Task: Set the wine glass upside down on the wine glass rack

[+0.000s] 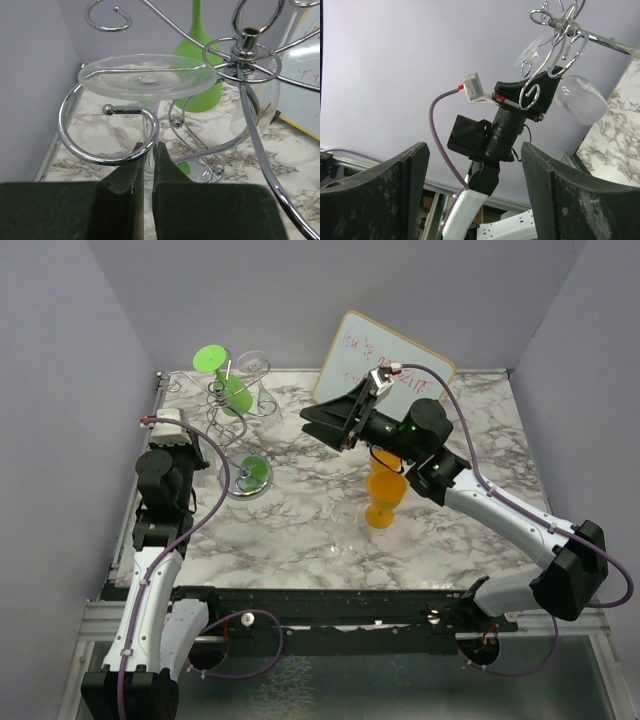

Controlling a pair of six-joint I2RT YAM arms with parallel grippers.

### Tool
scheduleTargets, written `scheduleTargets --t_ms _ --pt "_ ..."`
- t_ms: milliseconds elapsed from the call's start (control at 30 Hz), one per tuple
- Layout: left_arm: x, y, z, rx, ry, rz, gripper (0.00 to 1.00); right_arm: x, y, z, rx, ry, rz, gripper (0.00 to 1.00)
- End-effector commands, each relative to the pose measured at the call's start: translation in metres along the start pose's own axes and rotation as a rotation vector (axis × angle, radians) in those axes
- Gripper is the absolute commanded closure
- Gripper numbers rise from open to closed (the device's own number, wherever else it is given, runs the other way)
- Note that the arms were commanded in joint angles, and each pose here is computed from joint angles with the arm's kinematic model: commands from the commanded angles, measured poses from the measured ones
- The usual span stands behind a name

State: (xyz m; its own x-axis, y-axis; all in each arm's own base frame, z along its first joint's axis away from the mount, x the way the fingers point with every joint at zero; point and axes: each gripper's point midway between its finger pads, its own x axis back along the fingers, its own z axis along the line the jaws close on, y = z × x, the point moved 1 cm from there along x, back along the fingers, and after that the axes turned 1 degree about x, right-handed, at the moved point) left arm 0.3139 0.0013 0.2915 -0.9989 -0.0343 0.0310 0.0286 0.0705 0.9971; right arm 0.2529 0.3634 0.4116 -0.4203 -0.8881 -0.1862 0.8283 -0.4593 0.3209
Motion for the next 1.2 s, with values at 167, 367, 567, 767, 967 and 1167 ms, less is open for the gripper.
scheduleTargets --t_ms 167,367,567,767,967,1167 --pt "0.008 0.037 0.021 0.042 0.132 -0.137 1.0 0.007 0.008 0.013 0.044 0.036 -0.043 0.21" --pt "0.02 0.048 0.024 0.066 0.151 -0.189 1.0 0.008 0.009 0.013 0.043 0.038 -0.049 0.22" --pt "0.03 0.043 0.022 0.084 0.13 -0.219 1.0 0.009 0.008 0.014 0.044 0.04 -0.045 0.21" --pt "0.04 0.041 0.012 0.061 0.06 -0.256 1.0 0.009 0.008 0.012 0.045 0.036 -0.049 0.22" --pt "0.045 0.035 0.0 0.032 -0.016 -0.255 1.0 0.01 0.009 0.012 0.045 0.036 -0.051 0.22" --pt "0.041 0.023 -0.01 0.006 -0.081 -0.2 1.0 0.01 0.008 0.011 0.044 0.034 -0.049 0.22"
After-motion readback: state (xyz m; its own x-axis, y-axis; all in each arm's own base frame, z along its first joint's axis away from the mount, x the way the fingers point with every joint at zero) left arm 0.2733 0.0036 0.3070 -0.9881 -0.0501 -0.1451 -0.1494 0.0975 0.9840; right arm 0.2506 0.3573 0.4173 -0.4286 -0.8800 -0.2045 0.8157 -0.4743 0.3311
